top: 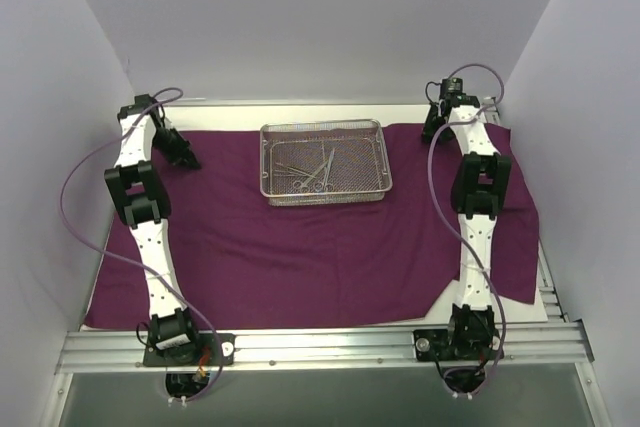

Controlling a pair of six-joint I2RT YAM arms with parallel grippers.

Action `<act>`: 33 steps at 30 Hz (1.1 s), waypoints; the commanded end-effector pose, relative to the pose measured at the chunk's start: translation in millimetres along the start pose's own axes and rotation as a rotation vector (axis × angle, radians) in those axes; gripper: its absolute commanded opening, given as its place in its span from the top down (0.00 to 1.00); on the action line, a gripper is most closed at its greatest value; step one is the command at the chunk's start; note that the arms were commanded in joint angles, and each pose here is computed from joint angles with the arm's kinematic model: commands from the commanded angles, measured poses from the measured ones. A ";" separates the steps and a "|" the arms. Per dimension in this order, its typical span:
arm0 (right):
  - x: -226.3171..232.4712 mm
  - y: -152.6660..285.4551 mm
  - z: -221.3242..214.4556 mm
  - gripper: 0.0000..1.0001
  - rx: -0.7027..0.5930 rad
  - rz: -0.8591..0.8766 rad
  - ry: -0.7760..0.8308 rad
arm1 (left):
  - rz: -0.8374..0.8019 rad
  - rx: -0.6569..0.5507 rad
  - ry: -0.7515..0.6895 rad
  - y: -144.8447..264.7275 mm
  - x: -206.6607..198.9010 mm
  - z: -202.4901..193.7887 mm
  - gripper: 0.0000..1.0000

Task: Open and lay out the surgical kit
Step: Open the surgical kit at the center of the board, then smooth out the surgical kit at the center of the board.

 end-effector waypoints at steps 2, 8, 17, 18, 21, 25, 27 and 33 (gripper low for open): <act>-12.7 -48.2 -45.5 0.90 0.178 -0.028 -0.025 | -0.059 -0.080 -0.004 -34.2 6.0 33.6 0.86; -27.7 -53.7 -48.2 0.90 0.195 -0.050 -0.060 | -0.162 -0.086 0.020 -46.6 1.4 50.5 0.84; -45.2 -39.5 -77.9 0.90 0.321 -0.090 0.016 | -0.212 -0.112 0.054 -52.3 12.0 72.1 0.81; -44.2 -37.5 -78.6 0.89 0.324 -0.085 0.023 | -0.210 -0.109 0.057 -50.9 13.6 72.0 0.81; -47.1 -23.3 -64.0 0.87 0.265 -0.095 0.039 | -0.210 -0.106 0.042 -39.2 10.8 67.3 0.73; -50.0 11.5 -16.1 0.86 0.139 -0.091 0.011 | -0.210 -0.140 0.011 -7.2 -3.7 56.2 0.64; -53.0 35.2 6.4 0.83 0.067 -0.100 -0.013 | -0.221 -0.166 -0.005 15.9 -13.8 48.3 0.59; -74.8 125.5 19.9 0.74 -0.041 -0.225 -0.081 | -0.264 -0.241 -0.077 63.0 -41.7 24.1 0.53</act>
Point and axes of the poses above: each gripper's point midway between its finger pads, its own y axis back along the fingers, its own x axis along the line the jaws close on, z = x × y, the point moved 8 cm from there along y, back along the fingers, and after that the axes turned 11 degrees about y, right-handed, at the moved point
